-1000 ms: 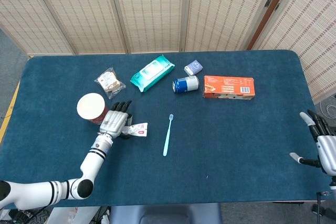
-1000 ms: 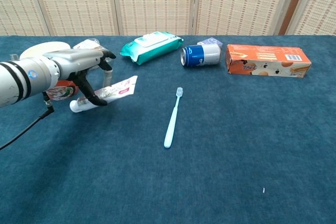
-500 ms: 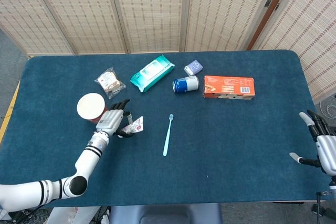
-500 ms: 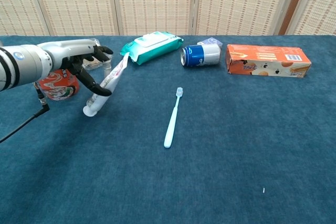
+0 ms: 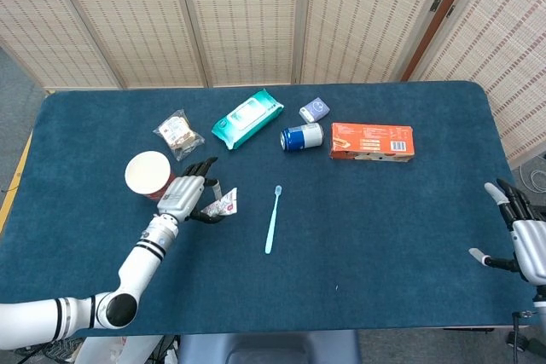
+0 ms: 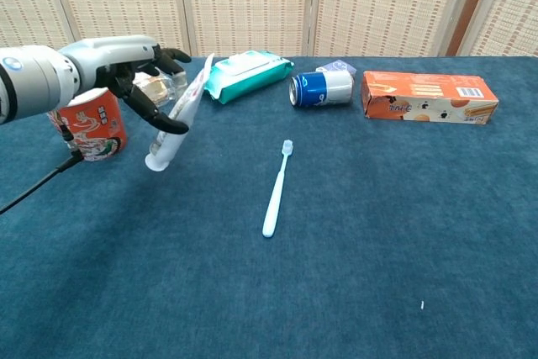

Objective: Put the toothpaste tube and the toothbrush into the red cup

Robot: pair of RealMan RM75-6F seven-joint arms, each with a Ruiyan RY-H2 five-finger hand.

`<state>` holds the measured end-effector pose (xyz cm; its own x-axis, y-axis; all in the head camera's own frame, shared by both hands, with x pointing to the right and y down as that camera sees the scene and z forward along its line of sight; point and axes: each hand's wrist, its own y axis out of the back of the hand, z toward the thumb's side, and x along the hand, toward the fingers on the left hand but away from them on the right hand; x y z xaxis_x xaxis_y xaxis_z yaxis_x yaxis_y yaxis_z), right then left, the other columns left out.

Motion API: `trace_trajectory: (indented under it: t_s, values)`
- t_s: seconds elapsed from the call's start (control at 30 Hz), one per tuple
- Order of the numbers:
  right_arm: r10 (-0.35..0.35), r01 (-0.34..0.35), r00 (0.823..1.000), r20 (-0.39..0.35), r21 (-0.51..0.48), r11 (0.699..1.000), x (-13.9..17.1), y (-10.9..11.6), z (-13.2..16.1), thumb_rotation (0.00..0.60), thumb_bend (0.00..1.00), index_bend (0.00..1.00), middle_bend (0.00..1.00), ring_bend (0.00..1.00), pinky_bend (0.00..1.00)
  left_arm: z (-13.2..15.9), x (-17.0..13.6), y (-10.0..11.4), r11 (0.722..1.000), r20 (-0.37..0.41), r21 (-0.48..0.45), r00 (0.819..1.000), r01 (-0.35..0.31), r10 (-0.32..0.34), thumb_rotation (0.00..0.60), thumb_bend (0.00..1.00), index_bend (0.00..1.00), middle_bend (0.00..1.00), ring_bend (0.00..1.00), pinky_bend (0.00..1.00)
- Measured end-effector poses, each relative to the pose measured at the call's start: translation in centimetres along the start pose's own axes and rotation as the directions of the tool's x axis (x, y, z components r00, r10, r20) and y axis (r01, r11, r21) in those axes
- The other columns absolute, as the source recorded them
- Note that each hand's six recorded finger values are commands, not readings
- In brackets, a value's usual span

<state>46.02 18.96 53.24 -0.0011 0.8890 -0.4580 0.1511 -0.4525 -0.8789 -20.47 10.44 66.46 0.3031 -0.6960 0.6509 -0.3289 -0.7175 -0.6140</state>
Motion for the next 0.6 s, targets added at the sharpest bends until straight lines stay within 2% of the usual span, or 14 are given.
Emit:
trace_trajectory:
  t_s: [0.27, 0.37, 0.6]
  values:
    - [0.004, -0.004, 1.000, -0.001, 0.003, 1.000, 0.0, -0.1, 0.1, 0.600, 0.00, 0.05, 0.04, 0.00, 0.25, 1.7, -0.7, 2.7, 0.998, 0.030, 0.009, 0.997, -0.068, 0.068, 0.600, 0.37, 0.61, 0.00, 0.00, 0.00]
    - [0.009, -0.009, 1.000, -0.004, 0.005, 1.000, 0.0, -0.3, 0.2, 0.600, 0.00, 0.05, 0.04, 0.00, 0.25, 2.3, -1.0, 4.4, 0.994, 0.037, 0.013, 0.993, -0.109, 0.109, 0.600, 0.37, 0.61, 0.00, 0.00, 0.00]
    - [0.009, -0.009, 1.000, -0.030, 0.010, 1.000, 0.3, -0.3, 0.9, 0.600, 0.00, 0.05, 0.04, 0.00, 0.25, 2.2, -1.1, 8.4, 0.981, 0.000, 0.017, 0.981, -0.194, 0.194, 0.600, 0.37, 0.61, 0.00, 0.00, 0.00]
